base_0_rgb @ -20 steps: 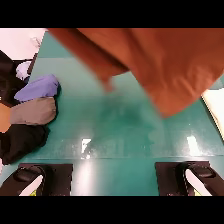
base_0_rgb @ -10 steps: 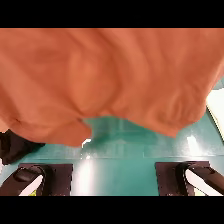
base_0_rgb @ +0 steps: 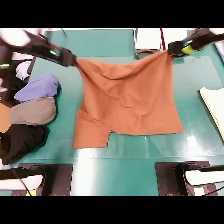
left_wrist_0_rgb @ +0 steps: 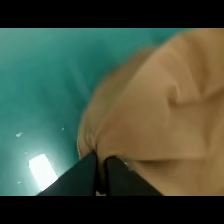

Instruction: Fold the shirts.

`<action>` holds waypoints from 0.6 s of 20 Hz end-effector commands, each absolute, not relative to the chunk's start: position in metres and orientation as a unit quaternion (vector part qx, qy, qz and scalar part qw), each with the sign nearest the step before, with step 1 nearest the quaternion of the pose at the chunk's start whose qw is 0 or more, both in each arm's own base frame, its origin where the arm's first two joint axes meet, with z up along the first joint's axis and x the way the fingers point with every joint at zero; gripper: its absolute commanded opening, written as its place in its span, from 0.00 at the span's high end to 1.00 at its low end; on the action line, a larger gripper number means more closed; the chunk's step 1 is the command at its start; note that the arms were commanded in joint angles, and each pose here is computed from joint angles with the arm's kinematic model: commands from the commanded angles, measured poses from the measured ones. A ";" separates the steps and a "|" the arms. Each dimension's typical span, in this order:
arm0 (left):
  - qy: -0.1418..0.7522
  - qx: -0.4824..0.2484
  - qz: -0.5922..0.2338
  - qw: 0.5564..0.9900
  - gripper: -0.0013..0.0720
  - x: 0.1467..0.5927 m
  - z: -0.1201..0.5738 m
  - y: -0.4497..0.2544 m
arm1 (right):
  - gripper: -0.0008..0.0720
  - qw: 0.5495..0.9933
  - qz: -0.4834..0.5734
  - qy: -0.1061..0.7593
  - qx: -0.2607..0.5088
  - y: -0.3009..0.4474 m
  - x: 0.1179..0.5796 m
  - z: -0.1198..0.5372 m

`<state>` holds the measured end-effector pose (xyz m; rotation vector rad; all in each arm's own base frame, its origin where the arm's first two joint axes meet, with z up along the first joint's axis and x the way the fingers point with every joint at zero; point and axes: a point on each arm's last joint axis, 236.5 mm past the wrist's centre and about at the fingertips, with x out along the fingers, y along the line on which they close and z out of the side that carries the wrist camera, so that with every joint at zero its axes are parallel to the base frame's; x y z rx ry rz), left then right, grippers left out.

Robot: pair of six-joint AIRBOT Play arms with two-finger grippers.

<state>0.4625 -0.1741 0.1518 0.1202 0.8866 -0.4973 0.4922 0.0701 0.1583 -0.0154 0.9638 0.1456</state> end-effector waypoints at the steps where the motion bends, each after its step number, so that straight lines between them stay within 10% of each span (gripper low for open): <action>1: 0.493 0.062 -0.196 0.846 0.94 0.503 0.048 -0.167 | 0.97 0.866 0.073 0.495 -0.006 0.080 0.529 0.094; 4: 0.511 0.058 -0.183 0.838 0.93 0.505 0.028 -0.163 | 0.96 0.860 0.073 0.506 -0.007 0.081 0.535 0.083; 6: 0.506 0.072 -0.171 0.843 0.38 0.506 0.038 -0.155 | 0.46 0.867 0.073 0.493 -0.012 0.074 0.539 0.096; 12: 0.548 0.048 -0.127 0.825 0.40 0.447 0.072 -0.099 | 0.45 0.818 0.043 0.574 -0.006 0.016 0.464 0.097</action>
